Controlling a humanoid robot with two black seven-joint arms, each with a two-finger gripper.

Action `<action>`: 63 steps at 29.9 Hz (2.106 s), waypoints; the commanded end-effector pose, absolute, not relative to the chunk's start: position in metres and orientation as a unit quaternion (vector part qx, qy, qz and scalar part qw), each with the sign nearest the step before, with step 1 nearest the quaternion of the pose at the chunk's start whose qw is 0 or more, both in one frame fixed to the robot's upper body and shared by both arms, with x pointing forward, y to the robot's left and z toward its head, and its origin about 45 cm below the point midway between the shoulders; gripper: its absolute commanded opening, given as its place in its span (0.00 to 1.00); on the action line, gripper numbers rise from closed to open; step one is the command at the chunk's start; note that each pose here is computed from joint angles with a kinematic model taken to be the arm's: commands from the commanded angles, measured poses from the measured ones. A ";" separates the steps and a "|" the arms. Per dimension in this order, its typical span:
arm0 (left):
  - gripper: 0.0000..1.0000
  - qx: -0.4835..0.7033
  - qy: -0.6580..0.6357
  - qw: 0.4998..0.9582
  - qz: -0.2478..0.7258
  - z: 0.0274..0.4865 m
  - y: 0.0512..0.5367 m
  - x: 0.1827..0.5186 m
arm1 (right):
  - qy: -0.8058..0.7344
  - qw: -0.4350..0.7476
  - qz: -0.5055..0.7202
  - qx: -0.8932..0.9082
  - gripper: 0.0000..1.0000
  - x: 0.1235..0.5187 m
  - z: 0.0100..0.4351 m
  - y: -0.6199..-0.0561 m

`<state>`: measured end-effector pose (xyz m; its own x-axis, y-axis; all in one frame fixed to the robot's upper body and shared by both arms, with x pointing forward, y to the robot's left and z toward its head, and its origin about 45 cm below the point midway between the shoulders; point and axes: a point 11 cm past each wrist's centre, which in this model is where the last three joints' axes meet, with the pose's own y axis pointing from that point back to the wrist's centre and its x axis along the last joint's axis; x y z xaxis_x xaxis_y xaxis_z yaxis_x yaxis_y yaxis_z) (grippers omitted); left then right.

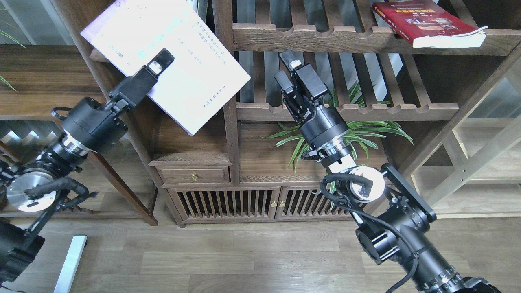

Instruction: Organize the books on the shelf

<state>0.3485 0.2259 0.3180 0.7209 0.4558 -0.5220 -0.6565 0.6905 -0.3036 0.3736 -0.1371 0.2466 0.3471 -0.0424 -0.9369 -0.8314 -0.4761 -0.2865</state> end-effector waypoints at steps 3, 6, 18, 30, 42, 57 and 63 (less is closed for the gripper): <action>0.01 -0.214 0.123 0.909 0.336 0.349 0.248 0.359 | 0.306 0.407 0.474 -0.718 0.82 0.383 0.262 -0.133; 0.01 -0.196 0.099 0.911 0.349 0.357 0.260 0.360 | 0.306 0.403 0.471 -0.722 0.82 0.388 0.271 -0.130; 0.01 -0.153 0.011 0.914 0.375 0.395 0.282 0.361 | 0.336 0.389 0.481 -0.710 0.83 0.396 0.256 -0.135; 0.00 -0.129 -0.059 0.900 0.413 0.424 0.305 0.365 | 0.335 0.394 0.480 -0.709 0.84 0.397 0.257 -0.136; 0.01 -0.114 -0.096 0.881 0.449 0.444 0.305 0.378 | 0.335 0.394 0.480 -0.708 0.86 0.397 0.257 -0.136; 0.01 -0.111 -0.090 0.835 0.531 0.446 0.319 0.399 | 0.334 0.400 0.479 -0.706 0.88 0.397 0.259 -0.139; 0.01 -0.115 -0.084 0.821 0.553 0.441 0.308 0.410 | 0.334 0.400 0.479 -0.706 0.88 0.398 0.259 -0.139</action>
<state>0.4047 0.3152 0.4433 0.3860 0.9221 0.0269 -0.8836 0.3779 -0.2763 0.3974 -0.1389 0.2586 0.3167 -0.0886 -0.9444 -0.8554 -0.4569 -0.2439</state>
